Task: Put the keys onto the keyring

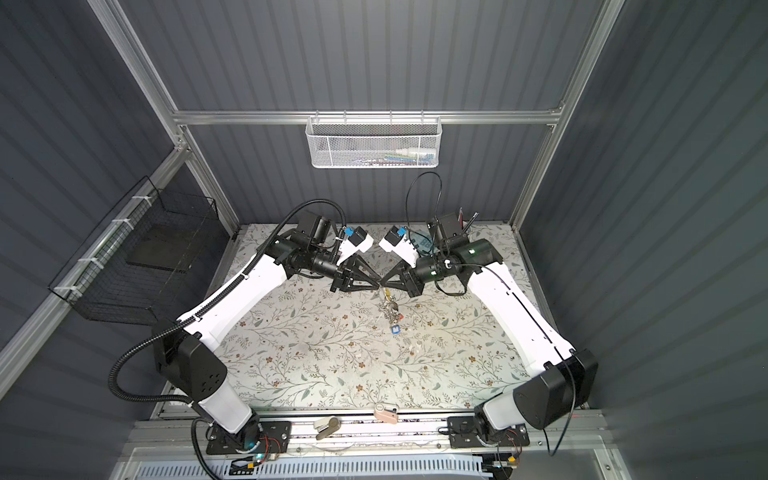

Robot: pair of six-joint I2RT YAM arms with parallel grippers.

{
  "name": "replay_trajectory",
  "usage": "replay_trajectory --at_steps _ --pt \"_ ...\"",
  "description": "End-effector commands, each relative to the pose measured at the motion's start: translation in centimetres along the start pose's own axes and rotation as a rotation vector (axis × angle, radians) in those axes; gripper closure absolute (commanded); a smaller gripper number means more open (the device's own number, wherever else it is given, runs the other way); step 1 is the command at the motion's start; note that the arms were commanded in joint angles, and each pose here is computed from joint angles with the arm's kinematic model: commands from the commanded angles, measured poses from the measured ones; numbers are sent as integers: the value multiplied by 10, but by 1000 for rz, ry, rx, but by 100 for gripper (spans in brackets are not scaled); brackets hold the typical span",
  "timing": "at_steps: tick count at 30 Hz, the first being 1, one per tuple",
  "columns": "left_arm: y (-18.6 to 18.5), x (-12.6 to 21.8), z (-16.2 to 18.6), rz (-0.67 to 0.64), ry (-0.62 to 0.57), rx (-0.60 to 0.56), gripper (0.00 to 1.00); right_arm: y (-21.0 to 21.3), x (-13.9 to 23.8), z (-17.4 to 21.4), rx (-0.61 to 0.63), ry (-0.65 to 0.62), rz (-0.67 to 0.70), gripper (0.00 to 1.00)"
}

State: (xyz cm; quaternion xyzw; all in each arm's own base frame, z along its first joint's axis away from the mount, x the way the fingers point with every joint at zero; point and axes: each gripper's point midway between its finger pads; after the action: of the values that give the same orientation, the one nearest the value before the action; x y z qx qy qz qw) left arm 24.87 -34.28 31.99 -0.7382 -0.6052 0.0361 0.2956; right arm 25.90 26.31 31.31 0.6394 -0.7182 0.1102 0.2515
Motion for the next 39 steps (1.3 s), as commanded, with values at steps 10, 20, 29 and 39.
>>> replay_trajectory --at_steps 10,20,29,39 --pt "0 -1 5 -19 41 -1 98 8 3 -13 47 -42 -24 100" --pt "-4 1 -1 -21 5 -10 100 3 3 -15 41 -48 -5 88" --pt "-9 16 -28 -156 -130 -38 100 -19 28 -22 -8 -151 153 56" --pt "-20 31 -39 -216 -288 -29 100 -7 12 -9 -85 -231 64 55"
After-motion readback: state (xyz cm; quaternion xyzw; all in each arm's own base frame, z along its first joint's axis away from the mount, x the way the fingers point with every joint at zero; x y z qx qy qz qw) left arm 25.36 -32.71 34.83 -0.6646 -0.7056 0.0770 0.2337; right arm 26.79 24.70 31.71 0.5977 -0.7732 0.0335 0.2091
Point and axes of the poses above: each gripper's point midway between its finger pads, its own x axis back along the fingers, its own y axis along the line the jaws close on, z = x × y, and after that the axes turned 12 degrees about x, right-handed
